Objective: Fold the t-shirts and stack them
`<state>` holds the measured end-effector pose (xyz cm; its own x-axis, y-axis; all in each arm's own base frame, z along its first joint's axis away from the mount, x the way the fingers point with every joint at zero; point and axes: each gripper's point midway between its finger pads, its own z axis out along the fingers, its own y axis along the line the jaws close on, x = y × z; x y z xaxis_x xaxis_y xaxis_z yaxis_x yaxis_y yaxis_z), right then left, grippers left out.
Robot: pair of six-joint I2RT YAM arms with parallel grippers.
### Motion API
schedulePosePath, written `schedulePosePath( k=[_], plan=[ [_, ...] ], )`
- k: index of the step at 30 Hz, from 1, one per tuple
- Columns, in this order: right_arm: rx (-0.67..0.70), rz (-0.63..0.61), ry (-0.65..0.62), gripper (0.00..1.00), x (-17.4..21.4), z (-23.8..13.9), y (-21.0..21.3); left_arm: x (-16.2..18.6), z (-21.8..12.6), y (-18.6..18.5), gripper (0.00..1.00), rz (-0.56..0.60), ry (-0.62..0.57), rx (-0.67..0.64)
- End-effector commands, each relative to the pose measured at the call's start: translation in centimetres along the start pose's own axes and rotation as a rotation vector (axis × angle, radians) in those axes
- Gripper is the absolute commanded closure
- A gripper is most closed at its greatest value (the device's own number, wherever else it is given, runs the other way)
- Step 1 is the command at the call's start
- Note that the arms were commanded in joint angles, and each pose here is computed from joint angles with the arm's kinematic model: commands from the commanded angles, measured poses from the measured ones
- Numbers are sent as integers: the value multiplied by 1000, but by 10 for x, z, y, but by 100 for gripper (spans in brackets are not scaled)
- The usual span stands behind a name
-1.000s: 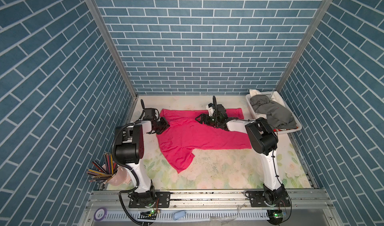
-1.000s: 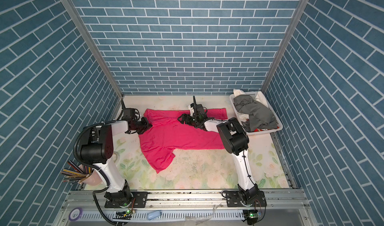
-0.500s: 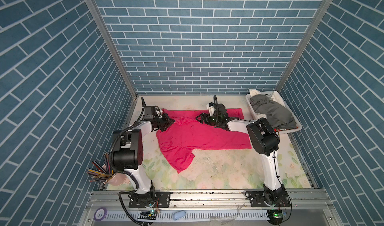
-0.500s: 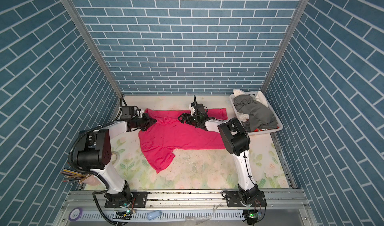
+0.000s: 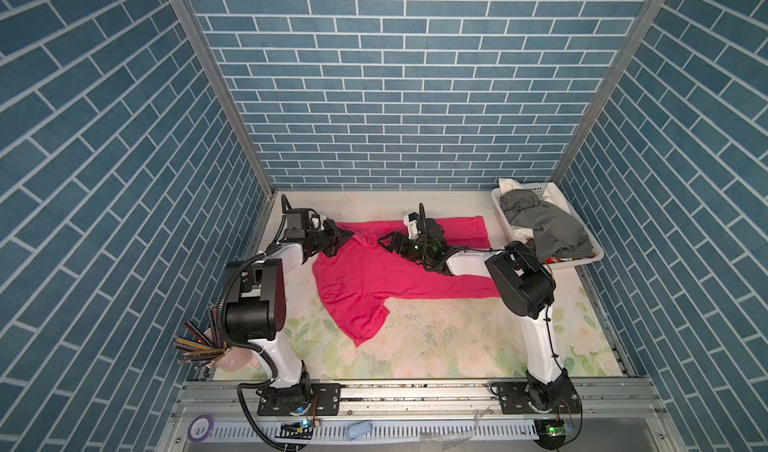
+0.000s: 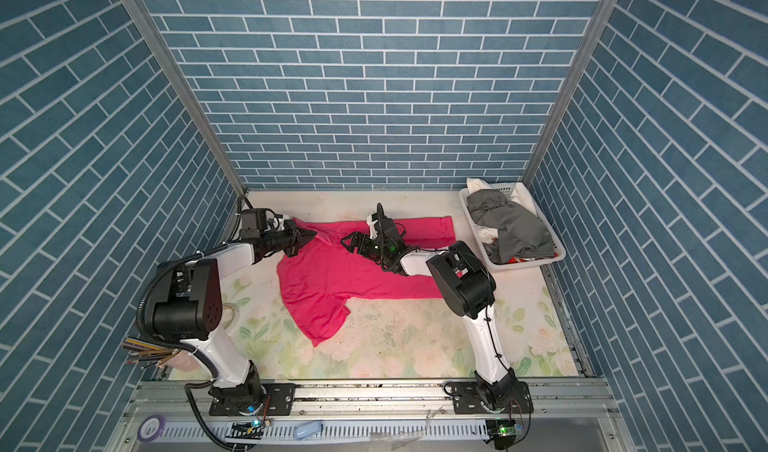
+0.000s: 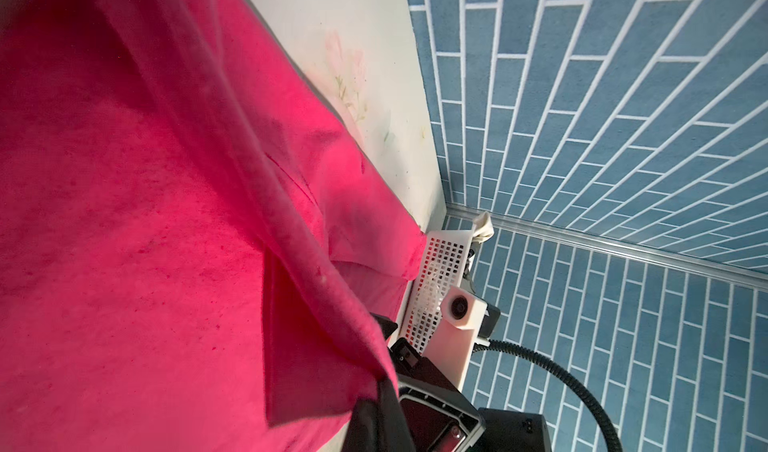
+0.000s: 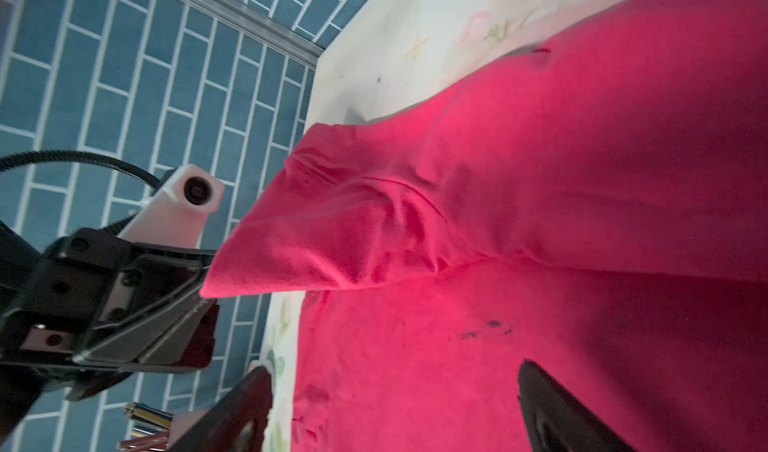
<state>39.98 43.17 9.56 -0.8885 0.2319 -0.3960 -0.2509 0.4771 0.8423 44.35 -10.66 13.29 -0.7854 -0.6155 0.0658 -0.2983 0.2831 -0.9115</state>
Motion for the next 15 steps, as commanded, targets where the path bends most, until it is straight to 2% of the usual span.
schedulePosePath(
  k=[1, 7, 15],
  plan=[
    [-68, 145, -90, 7, -25, 4, 13, -4, -7, -15, 100, 2, 3, 49],
    [-124, 272, -99, 7, -18, 19, 15, -6, -16, -23, 100, -22, -10, 100],
    [-135, 397, -123, 5, -4, 26, 18, -21, -18, -44, 100, -15, -30, 151]
  ],
)
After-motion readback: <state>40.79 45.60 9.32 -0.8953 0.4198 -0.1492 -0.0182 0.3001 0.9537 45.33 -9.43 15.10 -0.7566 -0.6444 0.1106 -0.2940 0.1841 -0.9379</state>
